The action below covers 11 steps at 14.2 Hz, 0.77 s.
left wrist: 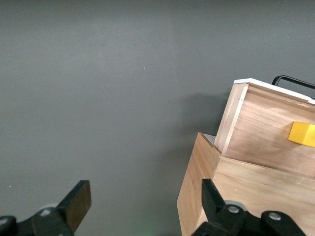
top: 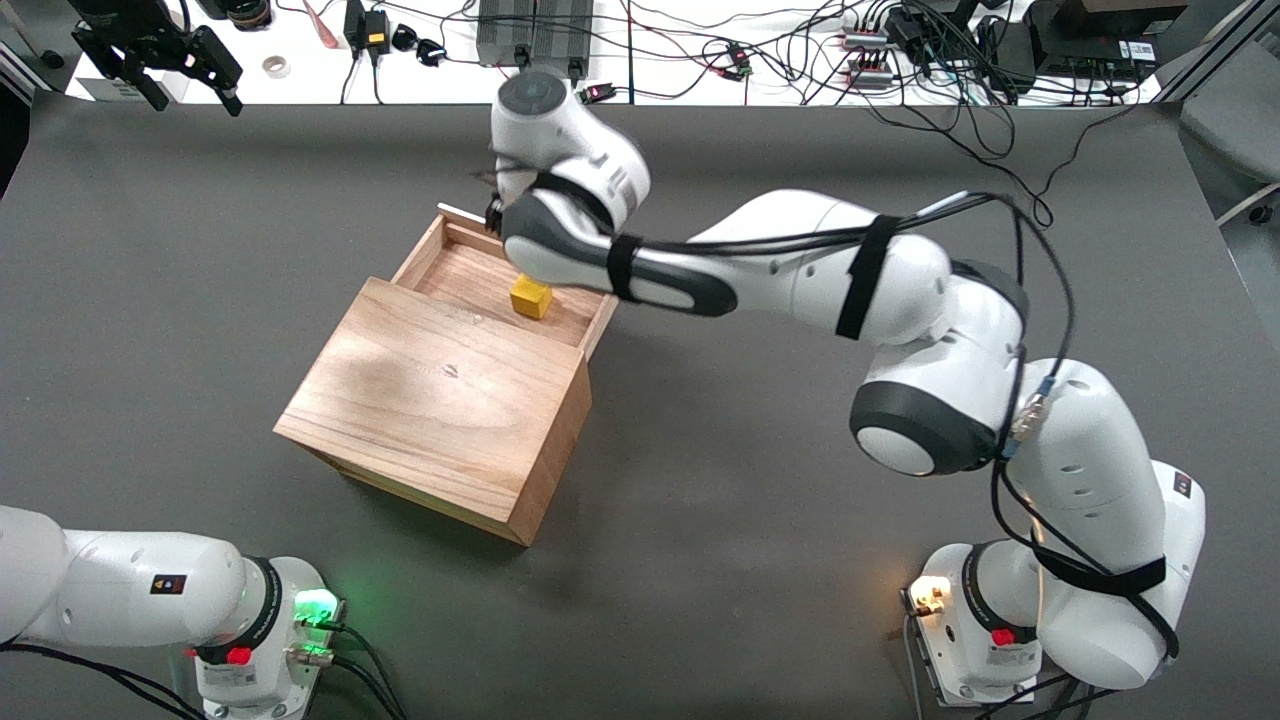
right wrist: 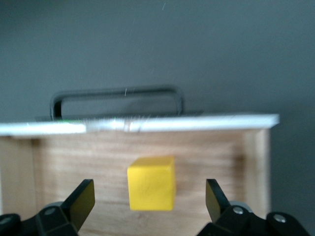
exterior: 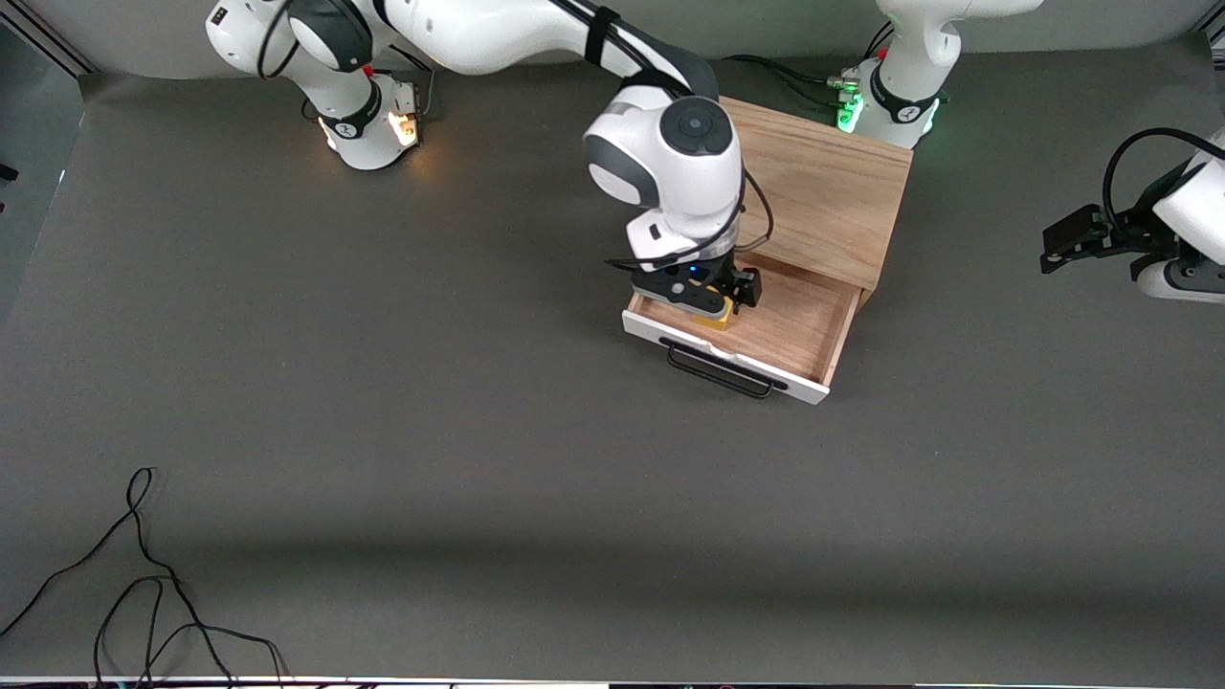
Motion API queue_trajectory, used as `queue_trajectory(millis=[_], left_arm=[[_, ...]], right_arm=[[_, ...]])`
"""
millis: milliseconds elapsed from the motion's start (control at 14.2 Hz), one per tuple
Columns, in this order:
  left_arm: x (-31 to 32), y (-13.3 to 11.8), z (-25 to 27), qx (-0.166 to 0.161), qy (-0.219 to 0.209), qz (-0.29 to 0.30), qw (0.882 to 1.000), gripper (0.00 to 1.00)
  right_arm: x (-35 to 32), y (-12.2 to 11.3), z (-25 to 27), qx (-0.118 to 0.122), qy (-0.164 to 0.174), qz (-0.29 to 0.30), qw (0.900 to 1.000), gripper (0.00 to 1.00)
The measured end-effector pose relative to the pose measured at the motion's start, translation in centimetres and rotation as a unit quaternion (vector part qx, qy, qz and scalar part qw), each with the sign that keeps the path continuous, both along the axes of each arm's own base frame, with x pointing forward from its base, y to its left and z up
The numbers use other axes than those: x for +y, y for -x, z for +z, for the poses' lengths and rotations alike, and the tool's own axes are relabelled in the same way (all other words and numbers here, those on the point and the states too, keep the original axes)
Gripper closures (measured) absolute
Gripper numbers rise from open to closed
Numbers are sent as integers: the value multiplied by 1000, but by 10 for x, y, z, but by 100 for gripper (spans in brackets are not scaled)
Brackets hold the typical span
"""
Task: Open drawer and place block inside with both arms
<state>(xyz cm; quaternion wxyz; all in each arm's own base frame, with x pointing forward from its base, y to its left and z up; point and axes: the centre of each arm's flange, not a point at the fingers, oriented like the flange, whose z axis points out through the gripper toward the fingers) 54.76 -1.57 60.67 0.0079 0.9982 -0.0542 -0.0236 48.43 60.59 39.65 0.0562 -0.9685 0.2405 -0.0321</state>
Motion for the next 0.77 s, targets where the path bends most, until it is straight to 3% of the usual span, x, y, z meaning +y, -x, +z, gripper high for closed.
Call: queue_trajectory(millis=[422,774], left_arm=[[-1,1,-1,5,0,-4,1000,0],[0,2,-1,7,1,-28,1000,0]], right_arm=[[-130,-80,86,1,24,42,999,0],[-304,-123,152,13,18,104,994,0]])
